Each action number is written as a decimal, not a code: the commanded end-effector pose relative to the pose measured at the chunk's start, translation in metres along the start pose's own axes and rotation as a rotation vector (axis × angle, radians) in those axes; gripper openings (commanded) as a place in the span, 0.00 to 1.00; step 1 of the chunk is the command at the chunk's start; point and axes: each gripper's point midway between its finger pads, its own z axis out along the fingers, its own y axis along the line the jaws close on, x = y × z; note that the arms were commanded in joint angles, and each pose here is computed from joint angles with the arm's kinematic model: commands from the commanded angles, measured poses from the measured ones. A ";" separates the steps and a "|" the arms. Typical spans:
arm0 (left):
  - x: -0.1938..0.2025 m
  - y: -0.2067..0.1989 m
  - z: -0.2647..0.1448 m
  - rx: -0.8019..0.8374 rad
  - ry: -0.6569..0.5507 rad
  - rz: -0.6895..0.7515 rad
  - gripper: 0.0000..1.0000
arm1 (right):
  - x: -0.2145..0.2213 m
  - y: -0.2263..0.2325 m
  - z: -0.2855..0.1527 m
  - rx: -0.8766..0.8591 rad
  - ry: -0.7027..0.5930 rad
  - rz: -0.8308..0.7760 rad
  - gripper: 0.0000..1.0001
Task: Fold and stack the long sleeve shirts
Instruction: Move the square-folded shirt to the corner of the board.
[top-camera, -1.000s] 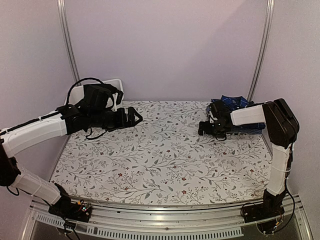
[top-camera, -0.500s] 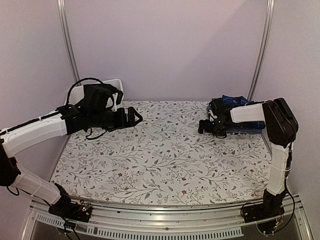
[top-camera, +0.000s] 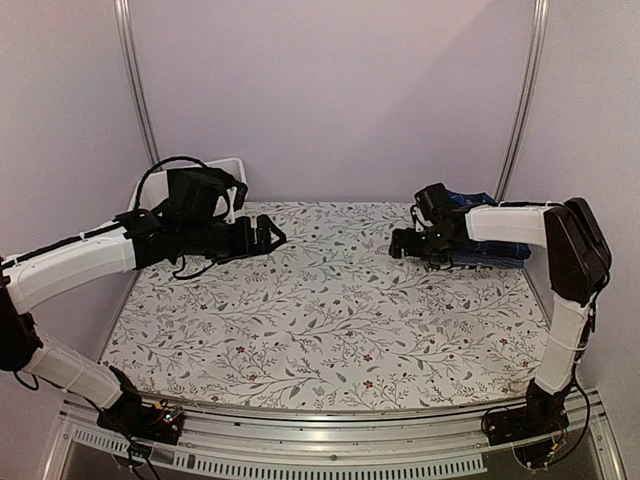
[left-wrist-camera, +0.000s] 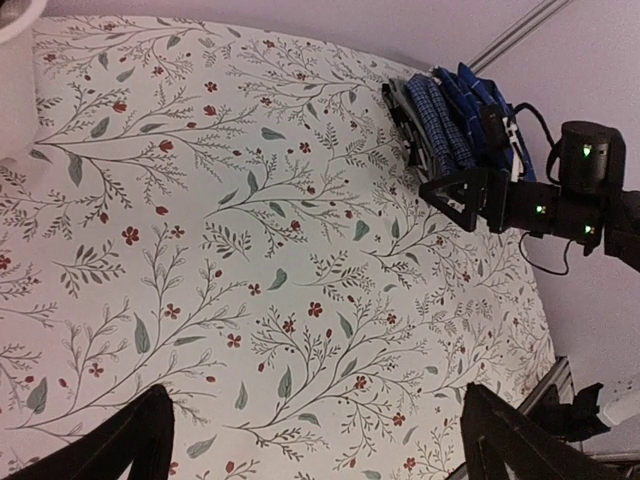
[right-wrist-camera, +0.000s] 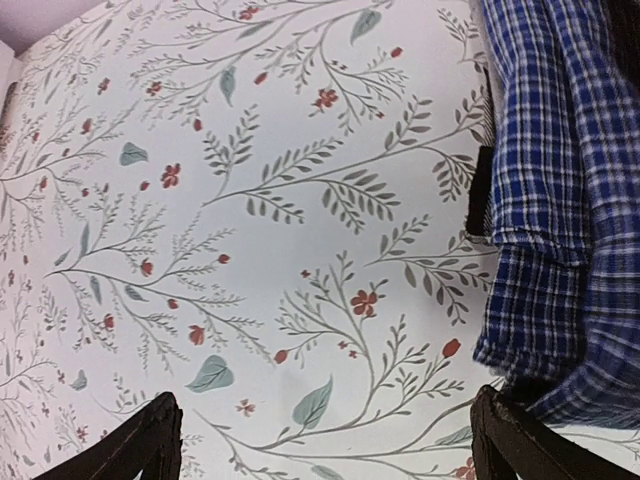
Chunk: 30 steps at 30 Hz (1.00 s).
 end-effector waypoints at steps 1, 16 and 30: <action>0.000 0.006 0.006 -0.007 0.000 -0.004 1.00 | -0.013 0.033 -0.040 -0.071 -0.076 -0.014 0.99; -0.005 0.004 0.004 0.005 -0.021 0.028 1.00 | -0.024 0.080 -0.140 -0.223 -0.255 -0.026 0.99; -0.020 -0.001 -0.017 0.025 -0.110 0.075 1.00 | -0.026 0.061 -0.233 -0.291 -0.471 -0.004 0.99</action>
